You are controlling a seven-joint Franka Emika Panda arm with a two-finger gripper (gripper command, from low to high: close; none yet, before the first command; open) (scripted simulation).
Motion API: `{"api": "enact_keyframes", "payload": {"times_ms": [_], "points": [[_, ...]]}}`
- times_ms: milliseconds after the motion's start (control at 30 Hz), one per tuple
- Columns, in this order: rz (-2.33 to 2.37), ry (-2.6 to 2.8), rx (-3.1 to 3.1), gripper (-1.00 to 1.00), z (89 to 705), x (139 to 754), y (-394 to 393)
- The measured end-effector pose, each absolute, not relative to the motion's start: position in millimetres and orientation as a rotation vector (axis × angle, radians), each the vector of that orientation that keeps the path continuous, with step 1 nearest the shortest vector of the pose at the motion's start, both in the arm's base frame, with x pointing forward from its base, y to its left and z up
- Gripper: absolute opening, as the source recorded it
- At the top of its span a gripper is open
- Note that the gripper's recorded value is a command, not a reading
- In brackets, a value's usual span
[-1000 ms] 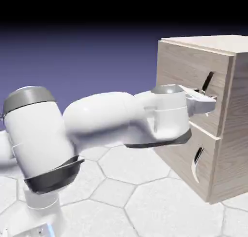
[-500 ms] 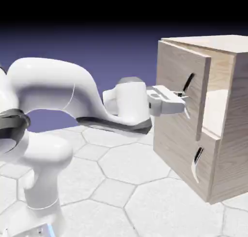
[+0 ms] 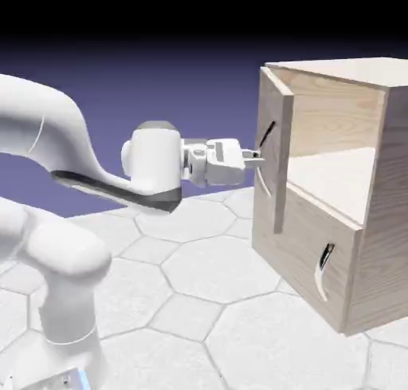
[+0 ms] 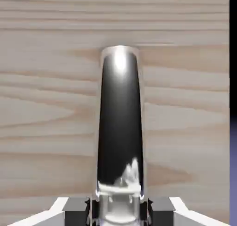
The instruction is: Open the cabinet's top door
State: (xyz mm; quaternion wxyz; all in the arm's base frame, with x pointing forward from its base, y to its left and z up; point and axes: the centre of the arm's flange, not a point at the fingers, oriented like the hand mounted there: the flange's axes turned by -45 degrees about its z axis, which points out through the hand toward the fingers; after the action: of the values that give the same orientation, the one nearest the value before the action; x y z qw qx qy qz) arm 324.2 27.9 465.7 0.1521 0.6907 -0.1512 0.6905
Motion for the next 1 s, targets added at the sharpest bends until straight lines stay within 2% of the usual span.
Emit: {"api": "enact_keyframes", "payload": {"times_ms": [633, 1000], "points": [[1.878, -0.584, 1.878, -1.0, 465.8, 278.6, 82.4], [1.767, -0.721, 1.766, -1.0, 465.7, 242.0, 145.5]]}}
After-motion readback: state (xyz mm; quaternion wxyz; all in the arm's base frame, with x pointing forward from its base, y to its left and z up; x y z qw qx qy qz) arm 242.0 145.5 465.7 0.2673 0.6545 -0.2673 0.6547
